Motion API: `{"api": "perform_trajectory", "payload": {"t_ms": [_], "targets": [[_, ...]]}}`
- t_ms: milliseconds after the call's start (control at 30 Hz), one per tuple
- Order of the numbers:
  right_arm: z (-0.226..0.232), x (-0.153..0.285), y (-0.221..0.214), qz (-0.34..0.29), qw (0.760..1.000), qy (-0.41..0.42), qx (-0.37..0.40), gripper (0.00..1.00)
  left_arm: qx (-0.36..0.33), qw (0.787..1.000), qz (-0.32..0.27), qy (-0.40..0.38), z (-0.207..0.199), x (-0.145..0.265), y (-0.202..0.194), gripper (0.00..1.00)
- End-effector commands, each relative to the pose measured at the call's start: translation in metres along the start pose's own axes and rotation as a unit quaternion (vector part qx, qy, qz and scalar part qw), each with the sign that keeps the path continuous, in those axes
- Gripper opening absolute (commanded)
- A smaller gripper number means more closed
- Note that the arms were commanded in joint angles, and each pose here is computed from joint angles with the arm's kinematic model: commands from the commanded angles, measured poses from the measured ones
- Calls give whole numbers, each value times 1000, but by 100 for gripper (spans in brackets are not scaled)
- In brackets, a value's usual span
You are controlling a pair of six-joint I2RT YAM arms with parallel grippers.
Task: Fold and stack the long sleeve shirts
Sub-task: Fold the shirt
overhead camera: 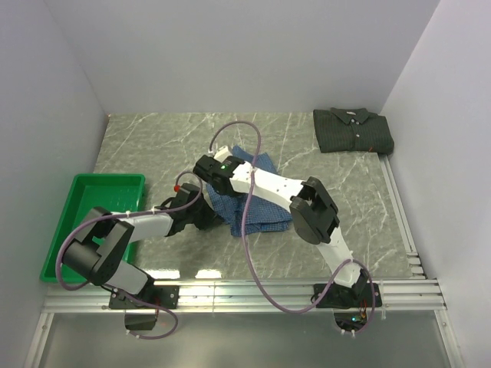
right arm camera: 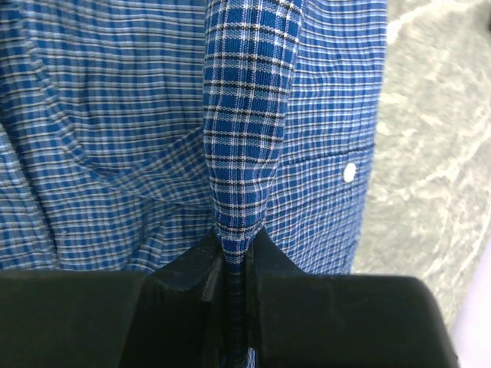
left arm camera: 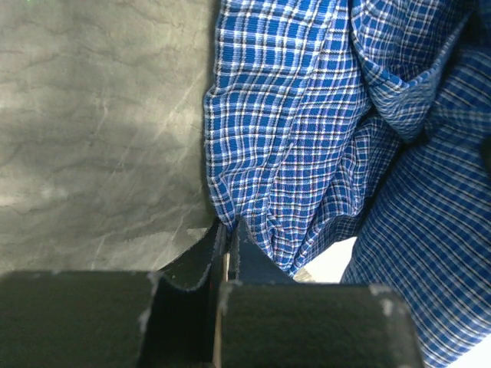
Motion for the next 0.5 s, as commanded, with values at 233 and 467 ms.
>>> {"api": "perform_trajectory", "payload": {"t_ms": [233,467], "targets": [[23,5,20,-30,997,66,-30,25,-3,1000,0,9,4,3,-7,1],[19,23,28,-42,990,117,-67,43,-3,1000,-2,16,6,3,-8,1]]}}
Point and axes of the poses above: each gripper's point midway between its finger pads, its own x axis back along the fingers, its own z axis along the line the jaws close on, y = z × x, the point moved 8 cm from there along x, back along the fingers, and after that the axes turned 8 degrees about -x, right-handed, at the moved point
